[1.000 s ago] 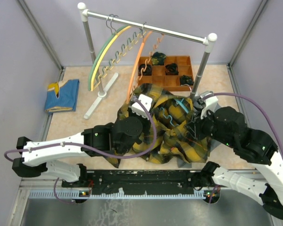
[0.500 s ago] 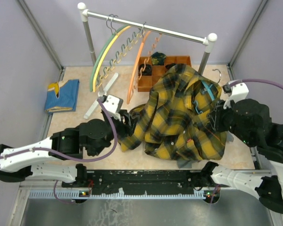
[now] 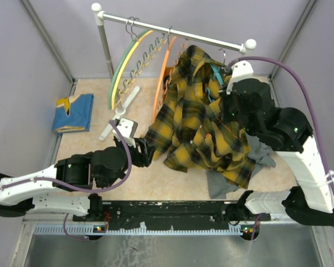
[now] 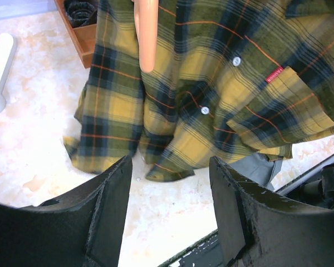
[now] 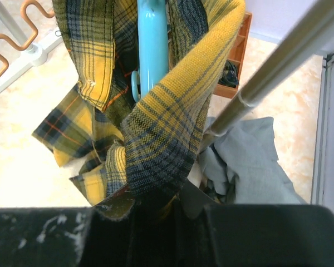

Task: Place the shirt on the hanger
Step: Place the hanger at the clothesline.

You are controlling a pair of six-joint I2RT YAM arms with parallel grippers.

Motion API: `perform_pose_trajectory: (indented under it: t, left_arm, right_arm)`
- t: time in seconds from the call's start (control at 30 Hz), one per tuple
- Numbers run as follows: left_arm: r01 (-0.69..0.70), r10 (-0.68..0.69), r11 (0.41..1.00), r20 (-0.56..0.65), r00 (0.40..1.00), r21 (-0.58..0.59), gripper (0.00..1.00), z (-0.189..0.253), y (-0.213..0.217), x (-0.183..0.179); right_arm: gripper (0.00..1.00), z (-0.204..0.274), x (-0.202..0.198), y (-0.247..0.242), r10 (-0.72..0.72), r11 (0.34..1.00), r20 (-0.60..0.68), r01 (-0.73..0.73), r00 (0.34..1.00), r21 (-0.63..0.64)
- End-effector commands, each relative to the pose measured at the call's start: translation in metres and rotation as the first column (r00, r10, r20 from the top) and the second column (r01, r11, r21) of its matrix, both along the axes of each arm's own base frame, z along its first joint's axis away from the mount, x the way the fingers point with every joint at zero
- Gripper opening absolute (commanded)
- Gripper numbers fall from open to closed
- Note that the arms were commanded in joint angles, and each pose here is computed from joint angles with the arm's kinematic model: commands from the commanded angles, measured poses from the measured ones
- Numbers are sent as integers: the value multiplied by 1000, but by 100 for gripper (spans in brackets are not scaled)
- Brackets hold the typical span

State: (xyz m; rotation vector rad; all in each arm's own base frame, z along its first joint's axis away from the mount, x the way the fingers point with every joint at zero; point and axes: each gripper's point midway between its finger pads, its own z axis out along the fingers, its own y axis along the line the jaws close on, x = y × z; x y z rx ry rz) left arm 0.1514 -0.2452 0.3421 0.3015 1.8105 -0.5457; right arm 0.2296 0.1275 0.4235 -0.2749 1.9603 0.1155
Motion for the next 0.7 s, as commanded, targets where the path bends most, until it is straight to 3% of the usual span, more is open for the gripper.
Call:
perform_pose_trajectory:
  t: [0.0, 0.5, 0.67]
  left_arm:
    - [1, -2, 1000, -36, 999, -19, 63, -10, -2, -3]
    - [28, -30, 999, -77, 997, -27, 63, -23, -8, -9]
    - [32, -36, 999, -89, 995, -36, 63, -25, -9, -11]
  right_arm:
    - [0, 41, 23, 15, -11, 997, 137, 0, 990, 78]
    - [0, 66, 64, 1, -133, 986, 145, 116, 980, 123]
    - [0, 54, 76, -3, -144, 984, 107, 131, 984, 122]
